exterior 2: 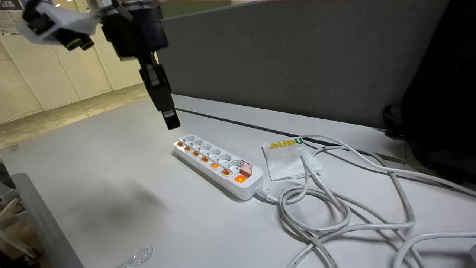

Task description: Turn on the fourth switch on the extension cord

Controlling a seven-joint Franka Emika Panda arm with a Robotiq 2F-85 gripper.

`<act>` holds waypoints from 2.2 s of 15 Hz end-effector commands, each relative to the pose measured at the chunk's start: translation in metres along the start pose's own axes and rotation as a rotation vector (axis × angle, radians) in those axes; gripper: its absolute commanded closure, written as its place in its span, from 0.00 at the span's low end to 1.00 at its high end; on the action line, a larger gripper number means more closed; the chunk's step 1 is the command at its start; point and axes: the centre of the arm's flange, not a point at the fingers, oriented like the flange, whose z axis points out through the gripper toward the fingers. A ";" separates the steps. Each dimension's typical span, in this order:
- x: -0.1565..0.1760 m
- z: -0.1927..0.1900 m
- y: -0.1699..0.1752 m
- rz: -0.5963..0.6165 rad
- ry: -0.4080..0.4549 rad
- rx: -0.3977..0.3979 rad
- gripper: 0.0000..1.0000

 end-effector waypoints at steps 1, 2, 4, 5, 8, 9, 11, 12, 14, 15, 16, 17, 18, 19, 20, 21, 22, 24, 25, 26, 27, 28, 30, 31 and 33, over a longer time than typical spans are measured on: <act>0.025 0.029 -0.005 0.019 -0.012 -0.011 1.00; 0.030 0.038 -0.006 0.020 -0.018 -0.013 1.00; 0.040 0.053 -0.009 0.032 -0.019 -0.014 1.00; 0.047 0.060 -0.012 0.033 -0.021 -0.015 1.00; 0.061 0.079 -0.026 0.014 -0.039 -0.020 1.00; 0.065 0.085 -0.032 0.002 -0.044 -0.026 1.00; 0.069 0.094 -0.044 -0.020 -0.052 -0.032 1.00; 0.070 0.100 -0.050 -0.032 -0.060 -0.031 1.00; 0.072 0.110 -0.064 -0.058 -0.072 -0.027 1.00; 0.072 0.115 -0.071 -0.070 -0.079 -0.023 1.00; 0.072 0.120 -0.079 -0.083 -0.084 -0.019 1.00; 0.072 0.123 -0.085 -0.092 -0.090 -0.015 1.00; 0.071 0.127 -0.092 -0.105 -0.097 -0.009 1.00; 0.069 0.131 -0.097 -0.113 -0.100 -0.007 1.00; 0.068 0.134 -0.103 -0.122 -0.104 -0.005 1.00; 0.067 0.137 -0.108 -0.131 -0.106 -0.003 1.00; 0.065 0.139 -0.112 -0.137 -0.109 -0.002 1.00; 0.061 0.142 -0.120 -0.148 -0.112 -0.002 1.00; 0.059 0.143 -0.122 -0.149 -0.116 -0.004 1.00; 0.057 0.144 -0.123 -0.148 -0.119 -0.005 1.00; 0.055 0.144 -0.123 -0.146 -0.121 -0.003 1.00; 0.054 0.143 -0.122 -0.143 -0.124 -0.002 1.00; 0.050 0.142 -0.120 -0.134 -0.127 0.004 1.00; 0.049 0.140 -0.119 -0.131 -0.122 0.007 1.00; 0.048 0.133 -0.117 -0.128 -0.109 0.008 1.00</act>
